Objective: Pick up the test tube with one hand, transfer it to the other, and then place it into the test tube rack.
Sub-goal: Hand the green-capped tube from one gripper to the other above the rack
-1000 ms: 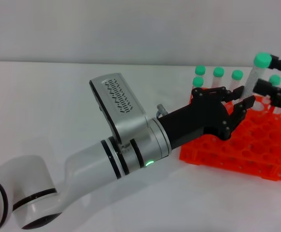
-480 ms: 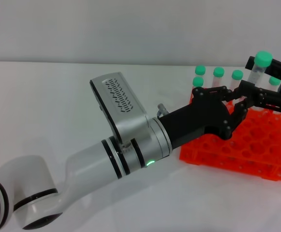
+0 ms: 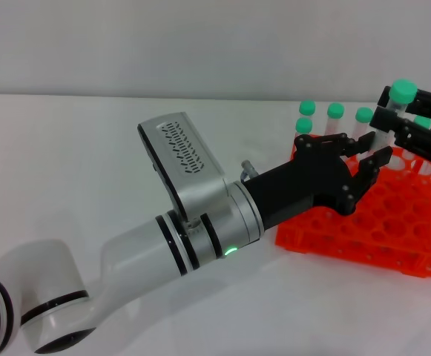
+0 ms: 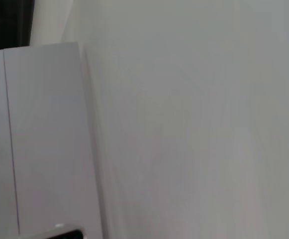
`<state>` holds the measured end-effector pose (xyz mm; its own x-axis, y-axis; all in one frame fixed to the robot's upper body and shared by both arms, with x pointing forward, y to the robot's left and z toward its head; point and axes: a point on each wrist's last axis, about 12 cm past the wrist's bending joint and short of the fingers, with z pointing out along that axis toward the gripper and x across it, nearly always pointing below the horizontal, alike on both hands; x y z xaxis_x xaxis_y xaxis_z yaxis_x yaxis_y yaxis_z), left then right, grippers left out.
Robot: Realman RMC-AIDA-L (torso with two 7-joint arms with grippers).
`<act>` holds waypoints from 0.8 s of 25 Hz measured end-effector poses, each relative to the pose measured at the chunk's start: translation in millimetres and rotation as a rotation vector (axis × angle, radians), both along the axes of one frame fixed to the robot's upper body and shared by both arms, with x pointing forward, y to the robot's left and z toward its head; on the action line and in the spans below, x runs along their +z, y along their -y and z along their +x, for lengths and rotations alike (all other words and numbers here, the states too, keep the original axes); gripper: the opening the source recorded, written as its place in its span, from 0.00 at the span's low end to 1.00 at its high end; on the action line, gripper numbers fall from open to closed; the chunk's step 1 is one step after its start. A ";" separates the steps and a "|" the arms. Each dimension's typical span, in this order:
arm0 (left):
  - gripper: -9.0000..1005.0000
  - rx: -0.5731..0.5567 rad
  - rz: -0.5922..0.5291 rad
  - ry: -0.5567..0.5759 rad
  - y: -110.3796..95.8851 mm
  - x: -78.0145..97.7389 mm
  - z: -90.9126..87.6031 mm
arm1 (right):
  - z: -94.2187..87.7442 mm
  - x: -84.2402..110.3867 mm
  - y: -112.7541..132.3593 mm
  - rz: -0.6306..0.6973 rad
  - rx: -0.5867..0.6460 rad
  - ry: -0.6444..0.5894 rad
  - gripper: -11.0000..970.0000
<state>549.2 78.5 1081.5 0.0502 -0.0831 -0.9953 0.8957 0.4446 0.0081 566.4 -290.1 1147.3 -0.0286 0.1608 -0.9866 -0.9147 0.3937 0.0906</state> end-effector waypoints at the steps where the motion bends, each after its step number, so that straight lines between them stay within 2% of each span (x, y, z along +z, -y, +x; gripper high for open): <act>1: 0.24 0.001 0.002 -0.001 0.0 -0.3 0.1 | 0.1 0.3 0.3 0.003 -0.002 0.003 0.58; 7: 0.24 0.005 0.006 -0.002 -0.3 -0.7 0.7 | -0.1 1.3 1.9 0.005 -0.013 0.026 0.29; 13: 0.24 0.008 0.017 0.015 -1.0 -0.9 1.2 | 0.7 2.1 0.4 -0.002 -0.005 0.031 0.23; 20: 0.25 0.030 0.035 0.043 -2.2 -2.0 1.9 | 0.4 3.1 1.7 -0.001 -0.010 0.038 0.23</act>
